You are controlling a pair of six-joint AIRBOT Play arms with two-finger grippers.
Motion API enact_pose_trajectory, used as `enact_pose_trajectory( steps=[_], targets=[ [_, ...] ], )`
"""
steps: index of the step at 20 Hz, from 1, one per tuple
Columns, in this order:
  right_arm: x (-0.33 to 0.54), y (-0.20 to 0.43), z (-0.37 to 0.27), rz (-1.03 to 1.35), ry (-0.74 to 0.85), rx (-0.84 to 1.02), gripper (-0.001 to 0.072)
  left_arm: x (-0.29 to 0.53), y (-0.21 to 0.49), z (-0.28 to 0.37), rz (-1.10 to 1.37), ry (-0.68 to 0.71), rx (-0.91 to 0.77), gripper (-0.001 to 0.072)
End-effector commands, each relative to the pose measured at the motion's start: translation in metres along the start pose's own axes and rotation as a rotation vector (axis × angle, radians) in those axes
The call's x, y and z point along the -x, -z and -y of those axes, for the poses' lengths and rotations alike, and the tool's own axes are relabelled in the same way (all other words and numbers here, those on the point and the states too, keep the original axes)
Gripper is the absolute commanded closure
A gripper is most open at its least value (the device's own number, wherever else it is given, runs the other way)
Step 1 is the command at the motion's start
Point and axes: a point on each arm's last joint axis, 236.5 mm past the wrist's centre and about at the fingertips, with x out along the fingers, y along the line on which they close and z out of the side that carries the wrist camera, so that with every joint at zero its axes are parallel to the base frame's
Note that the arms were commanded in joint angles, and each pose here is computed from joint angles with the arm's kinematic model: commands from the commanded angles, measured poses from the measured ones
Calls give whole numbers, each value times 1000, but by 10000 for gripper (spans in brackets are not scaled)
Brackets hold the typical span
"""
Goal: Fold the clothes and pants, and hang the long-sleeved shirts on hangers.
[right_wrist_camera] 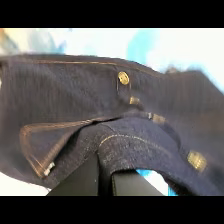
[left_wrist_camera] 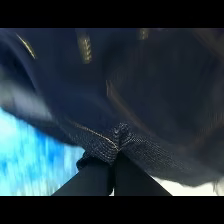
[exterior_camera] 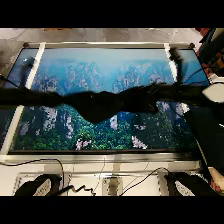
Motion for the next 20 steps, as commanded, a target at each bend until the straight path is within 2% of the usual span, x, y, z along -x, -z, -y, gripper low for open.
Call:
enact_pose_trajectory(
  steps=[1,4,7,8,11,14,18,20],
  targets=[
    [57,-50,-55,166,-12,-24,672,91,-85,64,361,-56,-184,686],
    [99,-67,-103,267,-76,-87,672,145,-100,96,558,-213,-292,686],
    [136,-66,-140,335,-99,-75,672,188,-97,108,659,-446,-415,686],
    [144,-62,-149,338,-114,-106,672,195,-95,112,672,-483,-437,687],
    [130,-34,-147,225,-149,-307,673,190,-86,116,643,-463,-414,687],
    [77,9,-114,112,-158,-556,672,163,-78,73,571,-430,-293,688],
    [11,45,-29,143,-16,-776,672,76,-35,-29,348,-332,-44,687],
    [-13,54,20,178,99,-808,672,12,-10,-67,229,-278,-28,687]
  ],
)
